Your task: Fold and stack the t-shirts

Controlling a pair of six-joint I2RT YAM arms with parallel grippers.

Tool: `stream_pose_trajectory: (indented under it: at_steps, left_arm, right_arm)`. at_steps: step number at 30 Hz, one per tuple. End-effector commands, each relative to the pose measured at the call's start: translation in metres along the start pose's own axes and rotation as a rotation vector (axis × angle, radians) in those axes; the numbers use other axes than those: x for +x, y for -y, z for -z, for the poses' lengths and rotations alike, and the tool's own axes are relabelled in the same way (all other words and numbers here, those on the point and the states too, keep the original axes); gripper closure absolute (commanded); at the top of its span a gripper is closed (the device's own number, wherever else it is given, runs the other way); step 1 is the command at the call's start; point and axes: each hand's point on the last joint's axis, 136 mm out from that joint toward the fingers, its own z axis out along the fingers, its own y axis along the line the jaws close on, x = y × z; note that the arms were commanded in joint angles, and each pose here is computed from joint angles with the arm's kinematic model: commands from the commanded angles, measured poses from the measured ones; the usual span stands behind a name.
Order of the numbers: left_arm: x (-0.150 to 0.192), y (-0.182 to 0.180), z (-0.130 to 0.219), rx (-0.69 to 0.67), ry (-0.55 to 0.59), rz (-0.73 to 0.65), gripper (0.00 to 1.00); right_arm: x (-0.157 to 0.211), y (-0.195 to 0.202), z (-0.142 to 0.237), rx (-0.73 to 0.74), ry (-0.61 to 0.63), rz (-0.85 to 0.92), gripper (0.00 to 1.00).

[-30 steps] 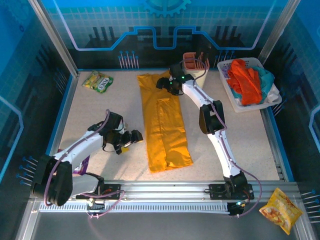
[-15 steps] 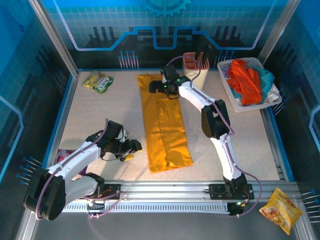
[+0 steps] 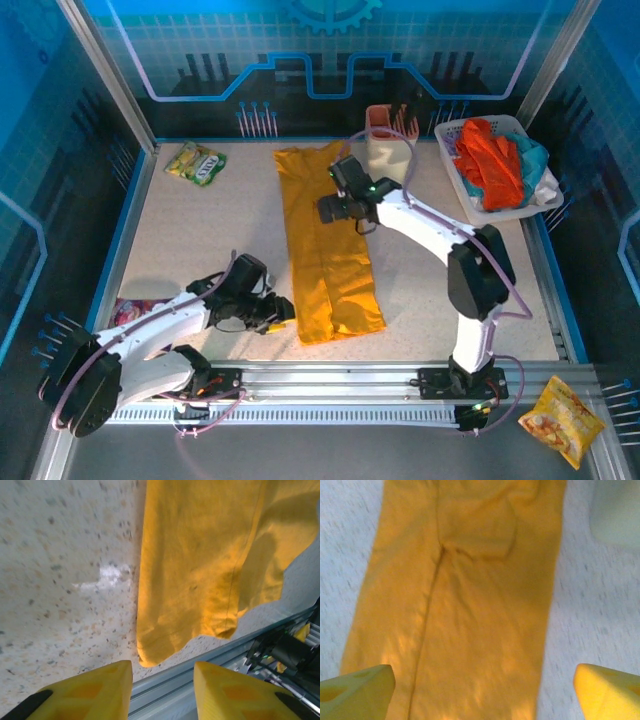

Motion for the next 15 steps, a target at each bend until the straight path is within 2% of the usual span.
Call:
stream_pose_trajectory:
  at_steps: [1,7,11,15]
  left_arm:
    - [0.014,-0.015,-0.014,-0.041,-0.033,0.05,0.64]
    - [0.028,-0.012,-0.033,-0.065,-0.065,0.042,0.66]
    - [0.032,-0.009,-0.045,-0.076,-0.058,0.032,0.67]
    - [0.035,-0.018,-0.056,-0.11,-0.074,0.057,0.68]
  right_arm:
    - [0.038,0.015,0.023,-0.003,-0.069,-0.017,0.1]
    - [0.119,0.037,0.048,-0.066,-0.192,-0.171,0.12]
    - [0.151,0.032,0.063,-0.157,-0.204,-0.223,0.14]
    - [0.18,0.036,0.07,-0.148,-0.255,-0.254,0.14]
